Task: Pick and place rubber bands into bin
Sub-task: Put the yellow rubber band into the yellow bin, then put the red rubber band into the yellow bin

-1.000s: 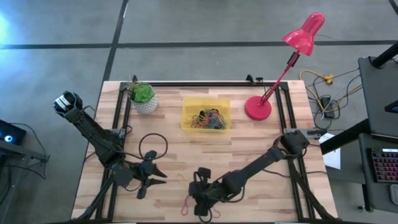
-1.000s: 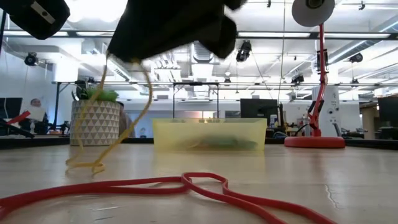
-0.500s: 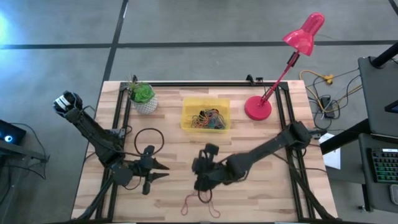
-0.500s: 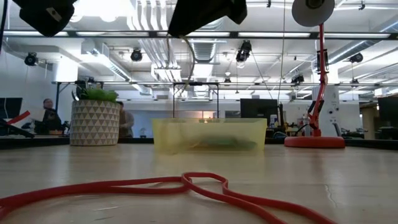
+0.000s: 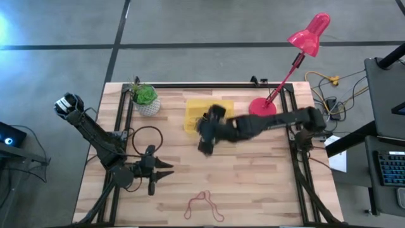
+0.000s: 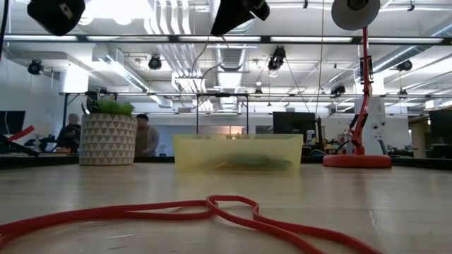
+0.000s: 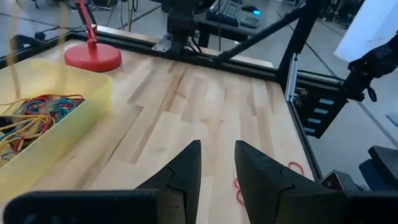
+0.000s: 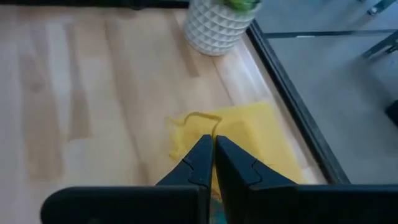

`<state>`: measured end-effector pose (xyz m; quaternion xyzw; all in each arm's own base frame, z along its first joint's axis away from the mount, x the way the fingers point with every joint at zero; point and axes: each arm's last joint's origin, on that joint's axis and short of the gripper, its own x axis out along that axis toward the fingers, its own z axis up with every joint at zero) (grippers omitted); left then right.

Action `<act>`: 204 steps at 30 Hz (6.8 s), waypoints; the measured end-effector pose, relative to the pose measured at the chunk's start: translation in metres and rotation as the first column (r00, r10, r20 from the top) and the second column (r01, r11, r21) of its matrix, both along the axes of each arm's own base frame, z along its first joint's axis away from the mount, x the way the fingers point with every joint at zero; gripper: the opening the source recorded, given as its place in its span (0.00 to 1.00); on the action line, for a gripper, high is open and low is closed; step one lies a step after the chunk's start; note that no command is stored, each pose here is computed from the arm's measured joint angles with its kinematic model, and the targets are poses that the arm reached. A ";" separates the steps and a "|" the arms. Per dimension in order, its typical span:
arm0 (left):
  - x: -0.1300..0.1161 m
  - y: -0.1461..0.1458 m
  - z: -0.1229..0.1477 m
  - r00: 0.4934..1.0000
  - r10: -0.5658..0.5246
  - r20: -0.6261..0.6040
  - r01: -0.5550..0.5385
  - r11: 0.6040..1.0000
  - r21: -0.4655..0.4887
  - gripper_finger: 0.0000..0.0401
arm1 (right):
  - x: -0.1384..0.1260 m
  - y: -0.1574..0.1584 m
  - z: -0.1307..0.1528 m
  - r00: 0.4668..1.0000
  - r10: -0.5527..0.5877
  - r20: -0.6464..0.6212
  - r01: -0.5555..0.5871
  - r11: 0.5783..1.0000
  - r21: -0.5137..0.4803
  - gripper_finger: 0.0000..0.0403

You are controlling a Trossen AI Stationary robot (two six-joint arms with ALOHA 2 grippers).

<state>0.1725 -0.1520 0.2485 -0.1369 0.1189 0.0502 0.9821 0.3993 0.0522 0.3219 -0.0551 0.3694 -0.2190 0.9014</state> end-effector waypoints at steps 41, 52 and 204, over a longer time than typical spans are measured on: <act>0.003 0.003 0.004 0.994 0.099 0.049 -0.096 0.993 -0.069 0.20 | 0.027 -0.155 -0.073 0.981 0.051 -0.189 0.005 0.959 0.283 0.28; 0.003 0.003 0.004 0.994 0.100 0.049 -0.096 0.993 -0.071 0.20 | 0.014 -0.148 -0.062 0.971 0.059 -0.230 0.026 0.937 0.349 0.43; 0.019 -0.004 -0.015 0.993 0.115 0.021 -0.115 0.993 -0.011 0.20 | -0.002 0.146 -0.174 0.841 0.530 -0.110 -0.428 0.776 0.463 0.02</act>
